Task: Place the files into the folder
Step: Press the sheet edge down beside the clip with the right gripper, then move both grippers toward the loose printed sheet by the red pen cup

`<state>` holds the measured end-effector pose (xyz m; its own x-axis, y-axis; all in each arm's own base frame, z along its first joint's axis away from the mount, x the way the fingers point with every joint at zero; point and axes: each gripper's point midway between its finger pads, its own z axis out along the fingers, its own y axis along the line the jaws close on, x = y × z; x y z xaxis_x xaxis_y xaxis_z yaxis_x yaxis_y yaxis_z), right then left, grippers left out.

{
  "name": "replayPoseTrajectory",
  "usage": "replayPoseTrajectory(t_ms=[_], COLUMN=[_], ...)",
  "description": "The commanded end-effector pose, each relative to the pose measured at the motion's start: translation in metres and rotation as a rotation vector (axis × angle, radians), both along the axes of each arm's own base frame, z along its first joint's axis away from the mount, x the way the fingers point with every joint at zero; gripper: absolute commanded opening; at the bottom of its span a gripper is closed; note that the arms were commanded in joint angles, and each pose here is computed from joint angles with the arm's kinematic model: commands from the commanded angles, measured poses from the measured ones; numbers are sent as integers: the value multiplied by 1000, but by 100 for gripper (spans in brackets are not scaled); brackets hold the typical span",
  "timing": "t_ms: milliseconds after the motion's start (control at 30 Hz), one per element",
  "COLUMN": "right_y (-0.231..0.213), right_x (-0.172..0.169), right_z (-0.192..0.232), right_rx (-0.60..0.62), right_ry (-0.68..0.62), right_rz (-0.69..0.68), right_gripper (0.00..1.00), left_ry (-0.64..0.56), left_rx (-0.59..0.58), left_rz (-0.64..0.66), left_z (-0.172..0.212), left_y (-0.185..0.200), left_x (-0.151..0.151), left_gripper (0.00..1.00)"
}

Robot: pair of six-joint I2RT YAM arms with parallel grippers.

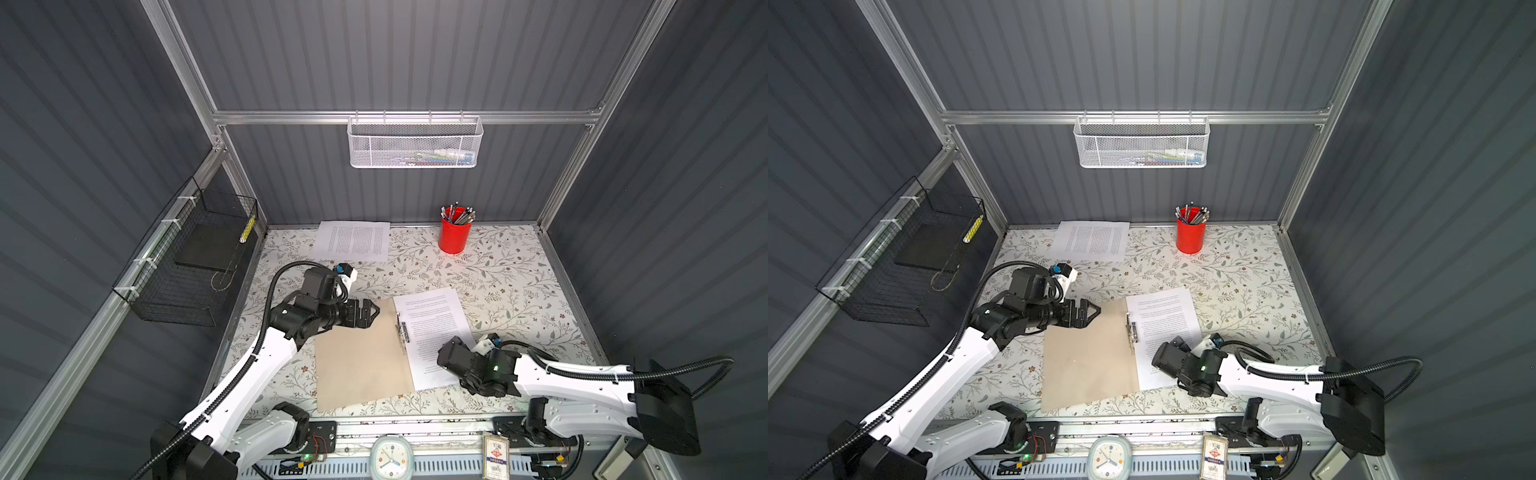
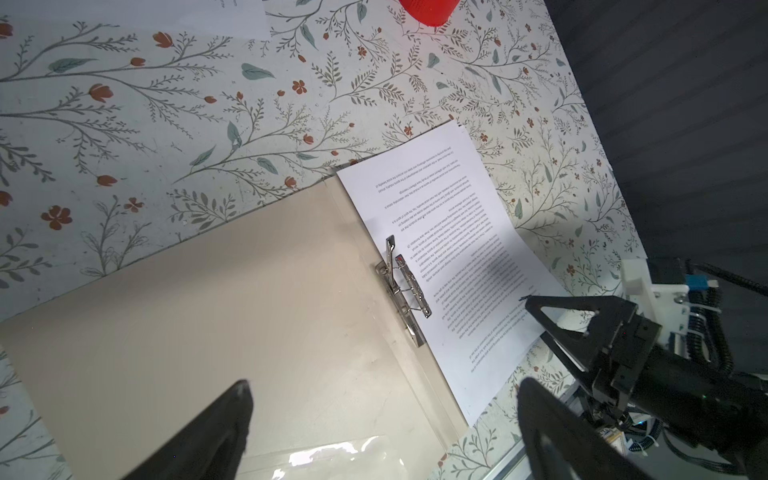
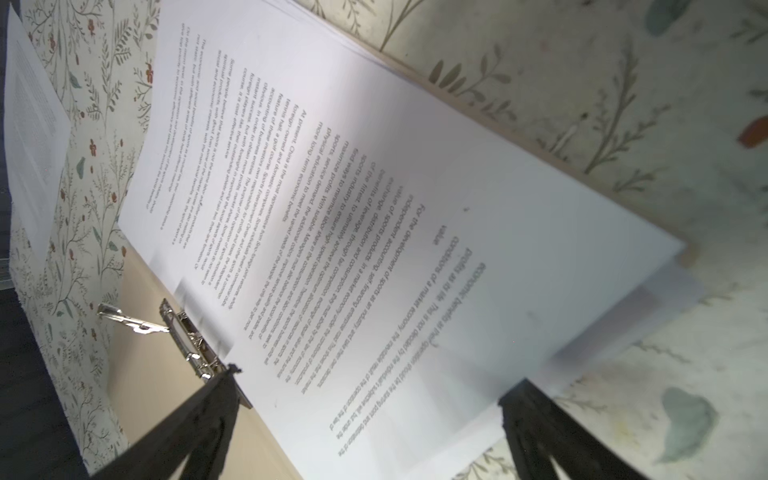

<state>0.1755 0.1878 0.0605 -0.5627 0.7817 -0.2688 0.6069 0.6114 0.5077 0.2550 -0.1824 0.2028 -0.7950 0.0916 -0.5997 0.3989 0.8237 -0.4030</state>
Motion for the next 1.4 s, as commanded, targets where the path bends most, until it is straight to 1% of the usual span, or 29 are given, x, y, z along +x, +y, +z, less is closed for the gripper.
replayPoseTrajectory(t_ms=[0,133,267,367,433,533,633,733,800,867,933,967,1033,1133,1267,1367], right_y=[-6,-4,3,6,2,-11,-9,-17,-15,-9,-3,-2,-2,-2,-2,-3], right_x=[-2,-6,-12,-18,-14,4,30,59,78,93,103,107,113,116,116,115], right_z=[9,15,16,18,28,49,68,81,85,84,85,86,89,94,92,91], right_rx=[-28,-13,52,49,24,-25,-32,-86,-63,-19,20,14,-15,-53,-27,-4], right_ry=[-11,-8,8,31,-7,-121,-219,-272,-284,-313,-352,-367,-376,-363,-367,-385], right_rz=[20,45,81,112,130,134,214,274,364,455,531,555,589,628,633,638], right_gripper=[99,99,99,99,99,99,99,99,99,99,99,99,99,99,99,99], left_ry=[19,29,46,60,67,68,59,54,58,62,55,47,21,36,28,10], left_rx=[23,40,58,58,49,13,-14,1,21,15,23,40,62,88,73,70], left_rz=[14,28,45,56,73,113,184,265,319,356,382,387,383,393,366,337], left_z=[-5,-10,-15,-17,-17,-13,-10,-12,-19,-25,-33,-37,-40,-60,-87,-100], left_y=[3,5,5,3,2,-4,-8,-8,-7,-8,-9,-10,-13,-8,-5,-6], left_x=[2,7,12,18,23,35,56,85,107,134,161,177,209,251,300,328], left_gripper=[100,100,100,100,100,100,100,100,100,100,100,100,100,100,100,100])
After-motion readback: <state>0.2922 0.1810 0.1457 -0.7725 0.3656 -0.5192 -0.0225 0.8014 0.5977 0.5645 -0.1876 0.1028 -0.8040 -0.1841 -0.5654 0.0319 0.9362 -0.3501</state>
